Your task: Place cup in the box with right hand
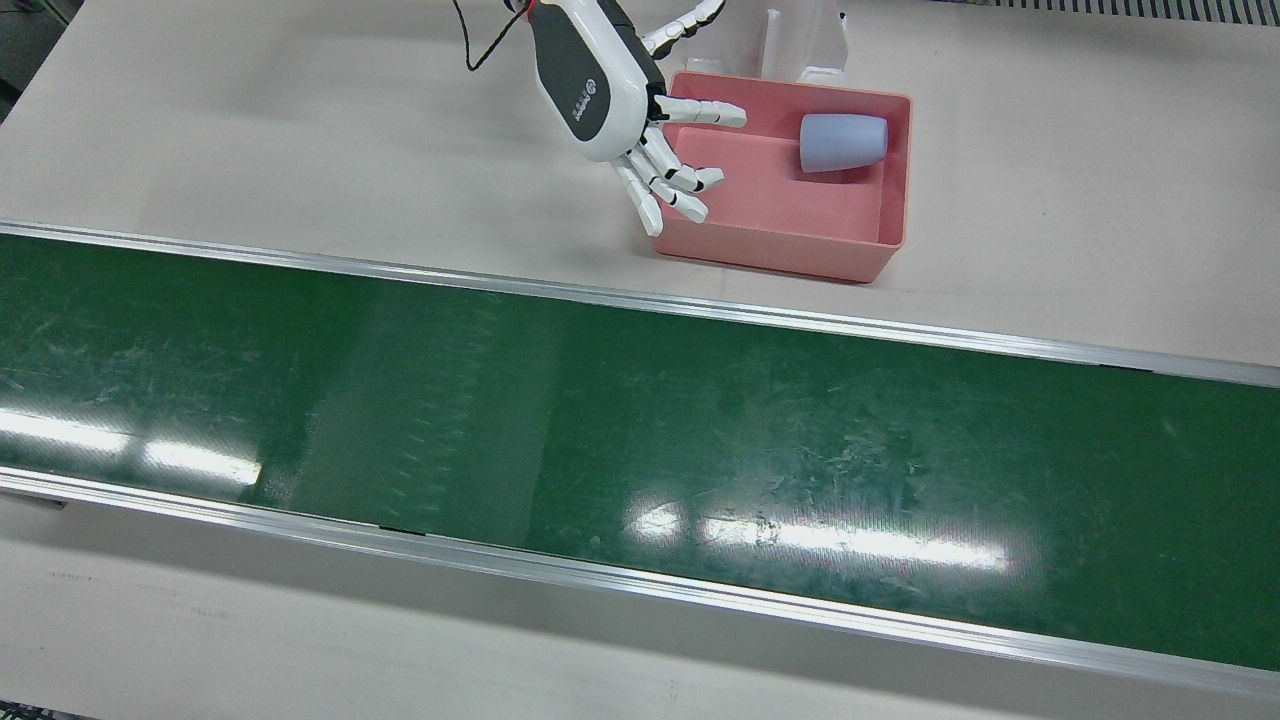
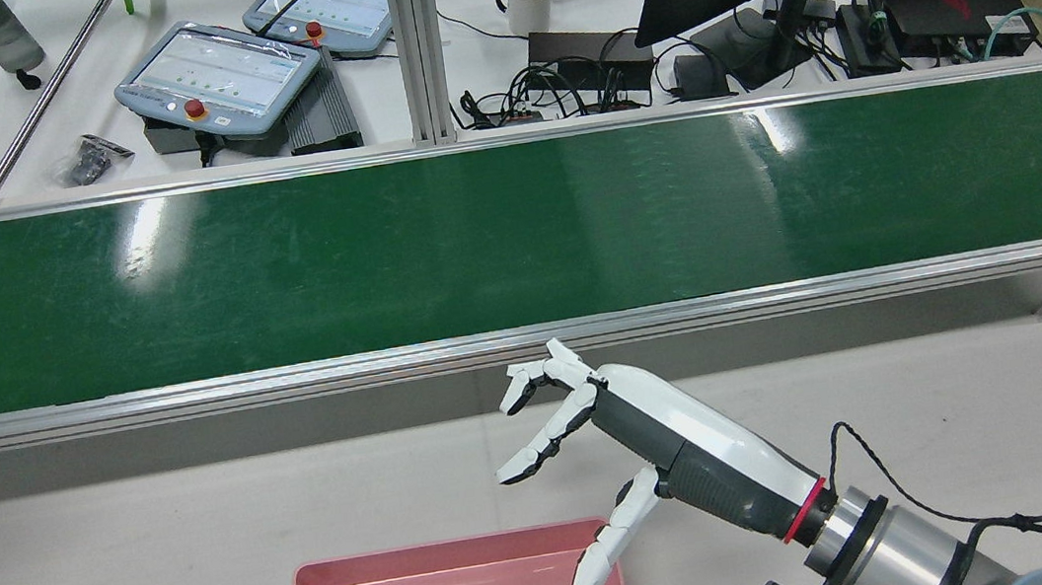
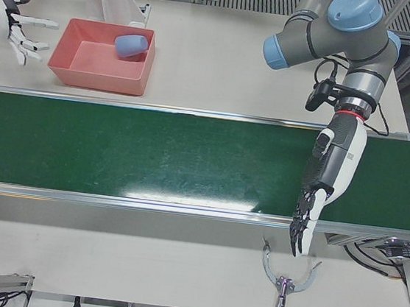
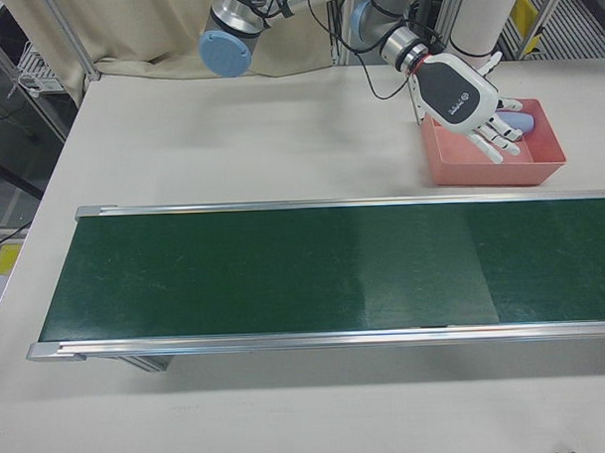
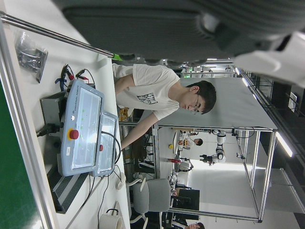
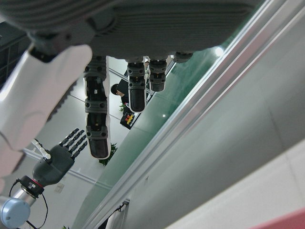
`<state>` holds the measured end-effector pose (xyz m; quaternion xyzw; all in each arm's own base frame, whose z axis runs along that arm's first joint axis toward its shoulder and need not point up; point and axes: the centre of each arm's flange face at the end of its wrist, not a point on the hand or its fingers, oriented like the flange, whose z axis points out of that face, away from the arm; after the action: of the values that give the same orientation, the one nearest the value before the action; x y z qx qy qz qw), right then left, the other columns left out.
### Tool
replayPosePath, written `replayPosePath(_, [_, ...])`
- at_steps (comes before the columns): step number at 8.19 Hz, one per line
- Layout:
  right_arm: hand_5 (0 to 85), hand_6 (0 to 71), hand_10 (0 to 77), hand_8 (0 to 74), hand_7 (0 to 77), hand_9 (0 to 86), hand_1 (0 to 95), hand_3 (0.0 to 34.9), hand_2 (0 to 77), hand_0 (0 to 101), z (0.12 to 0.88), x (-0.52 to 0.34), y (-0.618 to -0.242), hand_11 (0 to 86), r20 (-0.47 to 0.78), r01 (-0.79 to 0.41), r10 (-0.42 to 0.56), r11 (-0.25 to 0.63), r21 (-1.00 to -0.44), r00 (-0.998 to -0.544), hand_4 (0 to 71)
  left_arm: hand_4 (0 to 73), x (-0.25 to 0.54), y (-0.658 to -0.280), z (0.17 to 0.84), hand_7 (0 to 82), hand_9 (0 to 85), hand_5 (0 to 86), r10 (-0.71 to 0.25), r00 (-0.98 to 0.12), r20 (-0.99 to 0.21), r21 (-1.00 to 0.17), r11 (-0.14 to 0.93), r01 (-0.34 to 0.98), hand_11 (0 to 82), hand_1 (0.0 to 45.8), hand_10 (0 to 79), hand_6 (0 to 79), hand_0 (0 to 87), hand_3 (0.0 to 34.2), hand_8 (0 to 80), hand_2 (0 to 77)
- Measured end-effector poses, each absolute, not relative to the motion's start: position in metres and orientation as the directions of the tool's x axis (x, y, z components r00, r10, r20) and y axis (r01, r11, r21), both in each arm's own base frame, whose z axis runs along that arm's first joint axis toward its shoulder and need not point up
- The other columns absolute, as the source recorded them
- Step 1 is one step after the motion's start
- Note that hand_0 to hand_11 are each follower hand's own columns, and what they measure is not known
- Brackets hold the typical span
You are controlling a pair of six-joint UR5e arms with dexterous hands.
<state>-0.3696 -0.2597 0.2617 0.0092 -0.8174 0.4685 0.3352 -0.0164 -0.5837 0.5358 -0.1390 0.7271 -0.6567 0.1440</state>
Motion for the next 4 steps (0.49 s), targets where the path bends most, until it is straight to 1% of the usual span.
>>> replayPosePath(1, [0.5,7.6,0.0,6.5,45.3,17.5,1.1,0.0,0.5,45,0.262,-0.336,-0.274,0.5,0.546,-0.344,0.259,0.548,-0.762,-0.797,51.8,0.0,-0.016,-0.584,0.536,0.0,0.0,0.0,-0.391,-0.92,-0.027,-0.995,0.099,-0.013,0.0,0.5,0.0,0.0,0.0,0.0,0.0,0.5])
replayPosePath(2, [0.5,7.6,0.0,6.5,45.3,18.0,1.1,0.0,0.5,45,0.265,-0.294,-0.293,0.5,0.53,-0.363,0.21,0.522,-0.771,-0.822,51.8,0.0,-0.016,-0.584,0.535,0.0,0.0,0.0,-0.391,-0.92,-0.027,-0.995,0.1,-0.013,0.0,0.5,0.0,0.0,0.0,0.0,0.0,0.5])
replayPosePath(3, [0.5,7.6,0.0,6.5,45.8,19.1,1.1,0.0,0.5,48,0.277,-0.259,-0.311,0.5,0.504,-0.364,0.192,0.486,-0.794,-0.842,51.8,0.0,-0.016,-0.584,0.536,0.0,0.0,0.0,-0.391,-0.92,-0.027,-0.995,0.1,-0.013,0.0,0.5,0.0,0.0,0.0,0.0,0.0,0.5])
replayPosePath(4, [1.1,9.8,0.0,8.7,43.1,19.6,14.7,0.0,0.5,60,0.298,-0.223,-0.334,0.5,0.473,-0.354,0.194,0.44,-0.825,-0.86,50.7,0.0,-0.016,-0.583,0.536,0.0,0.0,0.0,-0.391,-0.92,-0.027,-0.995,0.099,-0.013,0.0,0.5,0.0,0.0,0.0,0.0,0.0,0.5])
